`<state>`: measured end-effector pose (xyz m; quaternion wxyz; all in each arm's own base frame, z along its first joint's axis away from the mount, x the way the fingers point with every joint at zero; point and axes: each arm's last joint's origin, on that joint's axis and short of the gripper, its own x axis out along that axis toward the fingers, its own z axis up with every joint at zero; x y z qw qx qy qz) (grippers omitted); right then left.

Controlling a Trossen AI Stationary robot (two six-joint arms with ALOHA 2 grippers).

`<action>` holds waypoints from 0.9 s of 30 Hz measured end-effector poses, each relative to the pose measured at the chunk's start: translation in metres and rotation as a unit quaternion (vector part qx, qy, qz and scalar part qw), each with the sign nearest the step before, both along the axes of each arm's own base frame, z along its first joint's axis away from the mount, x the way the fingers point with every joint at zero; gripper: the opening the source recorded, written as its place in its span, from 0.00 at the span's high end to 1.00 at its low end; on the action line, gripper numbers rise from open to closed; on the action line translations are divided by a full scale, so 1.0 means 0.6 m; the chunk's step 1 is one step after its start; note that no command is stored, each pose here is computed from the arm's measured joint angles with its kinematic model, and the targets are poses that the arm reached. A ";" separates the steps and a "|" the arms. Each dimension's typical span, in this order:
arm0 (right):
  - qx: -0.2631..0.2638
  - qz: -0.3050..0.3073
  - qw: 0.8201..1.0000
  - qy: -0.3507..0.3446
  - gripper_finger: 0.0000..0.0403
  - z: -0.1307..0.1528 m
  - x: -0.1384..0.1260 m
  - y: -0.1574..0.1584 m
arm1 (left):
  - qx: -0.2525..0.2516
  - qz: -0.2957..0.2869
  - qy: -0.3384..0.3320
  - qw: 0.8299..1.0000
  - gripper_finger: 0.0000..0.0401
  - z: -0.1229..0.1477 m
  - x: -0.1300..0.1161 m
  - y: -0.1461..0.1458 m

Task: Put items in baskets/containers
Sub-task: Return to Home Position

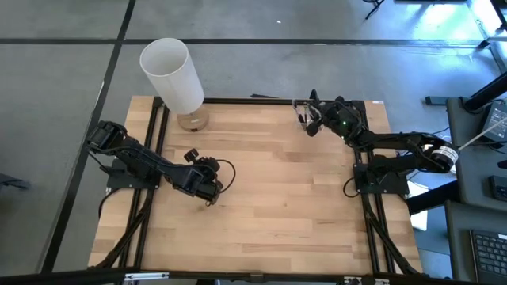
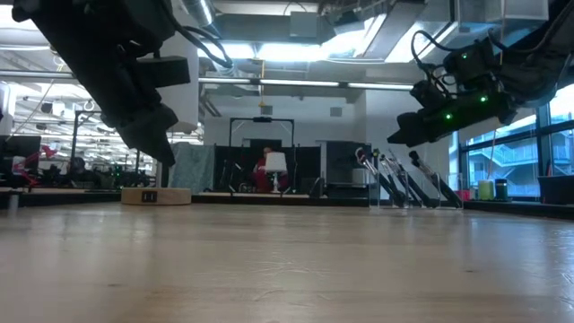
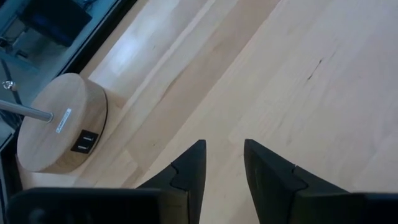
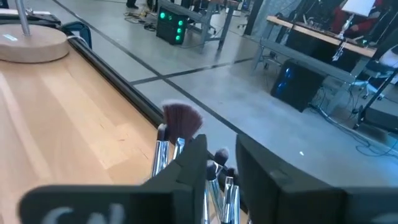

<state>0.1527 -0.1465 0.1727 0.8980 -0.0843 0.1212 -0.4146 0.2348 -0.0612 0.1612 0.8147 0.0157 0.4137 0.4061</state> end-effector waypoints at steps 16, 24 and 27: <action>0.097 0.034 0.987 -0.127 0.71 0.010 0.013 0.020 | -0.012 -0.001 0.004 1.000 0.74 -0.001 0.000 -0.001; 0.152 -0.012 0.988 -0.022 0.83 0.014 0.005 0.036 | -0.017 0.004 -0.001 1.000 0.73 -0.001 0.000 -0.001; 0.195 -0.017 0.980 0.041 0.89 0.019 0.005 0.041 | -0.018 0.007 -0.004 1.000 0.74 -0.001 0.000 -0.001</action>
